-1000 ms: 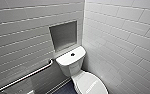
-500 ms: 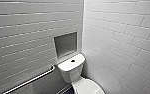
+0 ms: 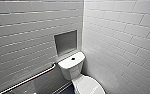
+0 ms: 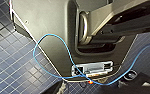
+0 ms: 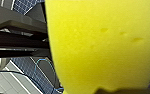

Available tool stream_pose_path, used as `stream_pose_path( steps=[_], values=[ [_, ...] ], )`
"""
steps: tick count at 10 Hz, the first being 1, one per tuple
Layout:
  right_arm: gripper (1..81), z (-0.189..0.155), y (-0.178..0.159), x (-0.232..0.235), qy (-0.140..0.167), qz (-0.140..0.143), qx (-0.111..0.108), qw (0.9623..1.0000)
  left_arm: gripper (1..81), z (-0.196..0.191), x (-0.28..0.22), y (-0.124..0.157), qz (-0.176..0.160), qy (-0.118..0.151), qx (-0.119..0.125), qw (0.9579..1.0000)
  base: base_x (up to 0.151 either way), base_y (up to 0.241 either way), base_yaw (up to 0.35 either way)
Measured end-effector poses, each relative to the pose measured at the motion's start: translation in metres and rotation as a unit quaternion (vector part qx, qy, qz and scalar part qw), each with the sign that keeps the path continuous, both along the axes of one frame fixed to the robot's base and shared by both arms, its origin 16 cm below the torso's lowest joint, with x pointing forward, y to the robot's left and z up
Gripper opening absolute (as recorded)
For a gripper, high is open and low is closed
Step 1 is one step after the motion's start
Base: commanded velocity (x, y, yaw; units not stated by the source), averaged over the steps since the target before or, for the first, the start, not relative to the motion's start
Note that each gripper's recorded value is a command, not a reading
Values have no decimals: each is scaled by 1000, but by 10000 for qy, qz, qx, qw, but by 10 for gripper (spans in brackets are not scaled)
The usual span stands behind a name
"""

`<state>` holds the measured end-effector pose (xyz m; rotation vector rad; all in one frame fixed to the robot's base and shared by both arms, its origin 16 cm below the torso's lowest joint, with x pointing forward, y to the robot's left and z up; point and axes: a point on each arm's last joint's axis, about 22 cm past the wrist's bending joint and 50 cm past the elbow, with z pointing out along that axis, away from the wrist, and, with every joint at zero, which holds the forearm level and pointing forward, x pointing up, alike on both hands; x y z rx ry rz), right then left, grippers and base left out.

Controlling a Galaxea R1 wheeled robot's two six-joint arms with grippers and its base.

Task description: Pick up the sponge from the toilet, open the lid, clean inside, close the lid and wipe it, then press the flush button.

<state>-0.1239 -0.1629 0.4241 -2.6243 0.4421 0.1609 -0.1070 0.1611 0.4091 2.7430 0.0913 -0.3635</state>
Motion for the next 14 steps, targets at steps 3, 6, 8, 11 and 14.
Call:
stream_pose_path(
  steps=[3,6,8,11,14],
  values=[
    [10,7,3,-19,32,14,-32,10000,811,6,-11,6,-8,-22,37,10000,0,0,0],
    [10,9,4,-10,-302,12,-27,9995,811,9,0,6,-11,-361,37,9993,0,0,0],
    [10,9,6,-5,-478,7,-18,9989,811,11,1,7,-11,-507,40,9987,0,0,0],
    [10,6,-4,-12,-401,75,-160,9990,811,11,-5,15,-46,-444,110,9989,0,0,0],
    [10,-1,-15,-43,272,388,-580,9972,811,12,-23,22,-163,-142,211,9995,0,0,0]
  ],
)
